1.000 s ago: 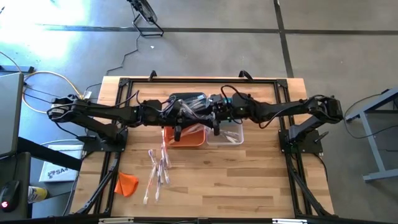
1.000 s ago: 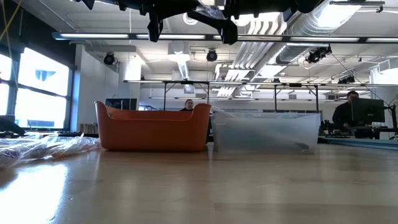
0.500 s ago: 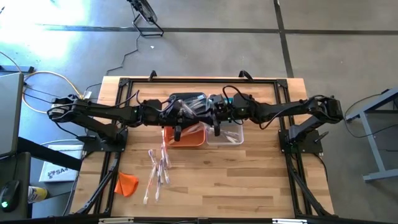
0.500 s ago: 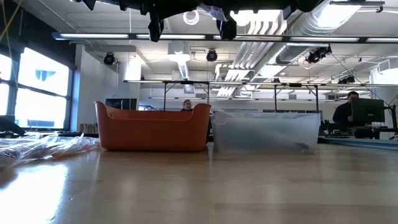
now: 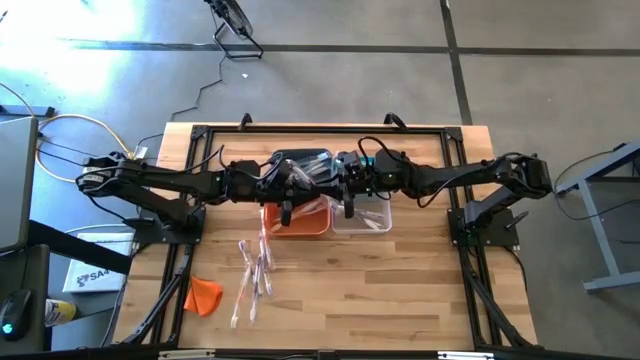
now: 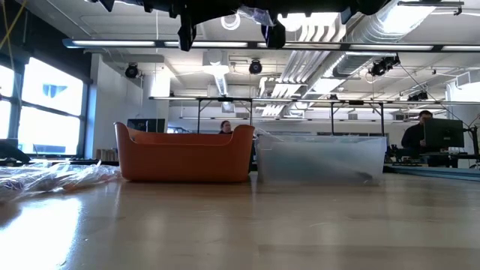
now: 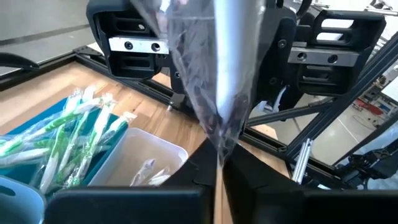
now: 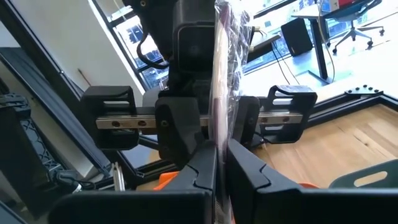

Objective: Pick & Place Toothbrushes
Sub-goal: Put the purple toothbrush into the transparent bin, then put the orange toothbrush into the orange bin

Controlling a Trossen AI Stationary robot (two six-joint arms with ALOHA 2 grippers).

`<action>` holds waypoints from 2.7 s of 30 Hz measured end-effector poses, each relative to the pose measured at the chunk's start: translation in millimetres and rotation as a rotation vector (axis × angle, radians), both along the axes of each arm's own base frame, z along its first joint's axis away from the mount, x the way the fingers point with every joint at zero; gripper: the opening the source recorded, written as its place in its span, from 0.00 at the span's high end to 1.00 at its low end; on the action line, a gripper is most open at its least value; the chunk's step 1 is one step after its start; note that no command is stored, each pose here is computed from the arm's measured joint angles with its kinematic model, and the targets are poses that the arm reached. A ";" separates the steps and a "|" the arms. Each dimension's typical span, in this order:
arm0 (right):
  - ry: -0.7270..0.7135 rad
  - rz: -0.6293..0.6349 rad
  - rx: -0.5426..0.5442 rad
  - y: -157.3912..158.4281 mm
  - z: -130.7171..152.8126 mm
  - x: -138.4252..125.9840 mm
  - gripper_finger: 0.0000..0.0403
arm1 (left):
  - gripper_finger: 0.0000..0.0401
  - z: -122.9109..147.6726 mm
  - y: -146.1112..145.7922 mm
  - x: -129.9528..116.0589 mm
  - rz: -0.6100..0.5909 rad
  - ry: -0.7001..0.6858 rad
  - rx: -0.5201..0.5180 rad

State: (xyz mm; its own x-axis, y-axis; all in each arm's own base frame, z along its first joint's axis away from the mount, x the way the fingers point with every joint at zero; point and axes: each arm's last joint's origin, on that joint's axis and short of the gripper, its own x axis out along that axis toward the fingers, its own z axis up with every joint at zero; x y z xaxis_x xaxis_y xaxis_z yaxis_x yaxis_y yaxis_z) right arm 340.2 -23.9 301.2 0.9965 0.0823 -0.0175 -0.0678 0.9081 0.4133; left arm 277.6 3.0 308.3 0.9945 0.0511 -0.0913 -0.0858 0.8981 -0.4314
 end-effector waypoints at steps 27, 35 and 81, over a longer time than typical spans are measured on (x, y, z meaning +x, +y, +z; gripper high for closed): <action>0.174 -0.108 -0.064 -2.5 0.6 -18.5 0.97 | 0.73 4.9 -10.9 -18.3 -0.016 0.083 0.149; 0.520 -0.103 -0.145 5.6 -8.1 -56.2 0.97 | 0.73 8.7 -9.1 -35.5 0.059 0.147 0.156; 1.114 0.101 -0.172 11.8 -81.1 -56.1 0.57 | 0.73 39.5 -5.4 -87.0 0.107 0.055 0.144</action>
